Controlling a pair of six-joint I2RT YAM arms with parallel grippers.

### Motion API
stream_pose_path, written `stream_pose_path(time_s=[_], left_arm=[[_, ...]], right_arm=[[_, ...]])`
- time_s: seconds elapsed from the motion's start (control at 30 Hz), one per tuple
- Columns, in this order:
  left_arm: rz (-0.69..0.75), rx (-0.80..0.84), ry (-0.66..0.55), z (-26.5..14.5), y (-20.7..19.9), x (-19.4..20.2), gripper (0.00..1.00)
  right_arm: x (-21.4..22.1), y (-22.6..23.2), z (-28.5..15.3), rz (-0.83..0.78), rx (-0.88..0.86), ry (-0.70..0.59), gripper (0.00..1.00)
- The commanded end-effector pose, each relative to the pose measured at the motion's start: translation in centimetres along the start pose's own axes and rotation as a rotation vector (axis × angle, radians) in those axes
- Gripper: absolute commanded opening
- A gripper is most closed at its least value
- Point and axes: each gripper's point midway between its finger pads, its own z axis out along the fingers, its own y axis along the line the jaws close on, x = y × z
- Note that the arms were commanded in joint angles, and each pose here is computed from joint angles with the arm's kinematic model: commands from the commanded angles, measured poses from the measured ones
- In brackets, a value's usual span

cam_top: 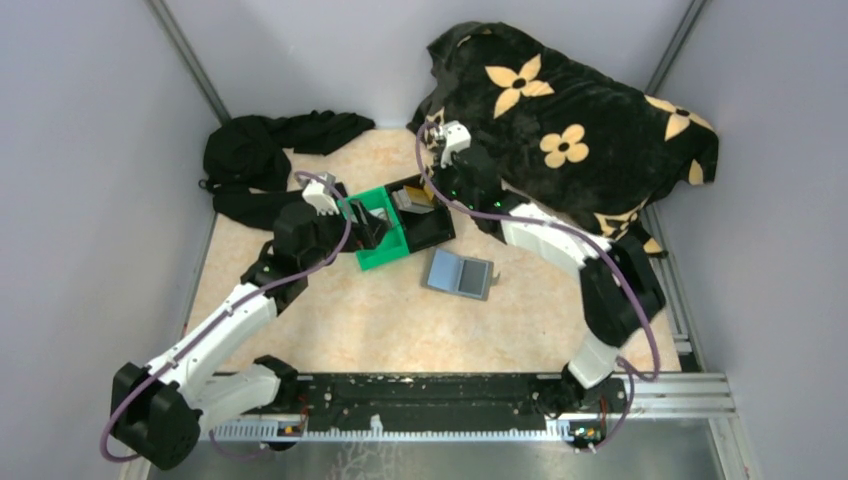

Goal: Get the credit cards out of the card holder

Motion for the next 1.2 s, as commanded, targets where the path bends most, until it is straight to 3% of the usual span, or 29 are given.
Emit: stream_pose_path(time_s=[0.0, 0.2, 0.47, 1.17], left_arm=[[0.009, -0.083, -0.011, -1.0, 1.2, -1.3, 0.99], [0.032, -0.132, -0.015, -1.8, 1.9, -2.9, 0.99], [0.027, -0.157, -0.002, -1.9, 2.9, -2.1, 0.99], [0.013, -0.127, 0.020, -1.4, 2.9, -1.4, 0.99]], right_arm=[[-1.3, -2.4, 3.5, -0.101, 0.150, -0.021, 0.00], [-0.4, -2.8, 7.2, -0.141, 0.164, 0.030, 0.00], [1.8, -3.0, 9.9, -0.221, 0.193, 0.096, 0.00], [8.9, -1.0, 11.4, -0.282, 0.133, 0.219, 0.00]])
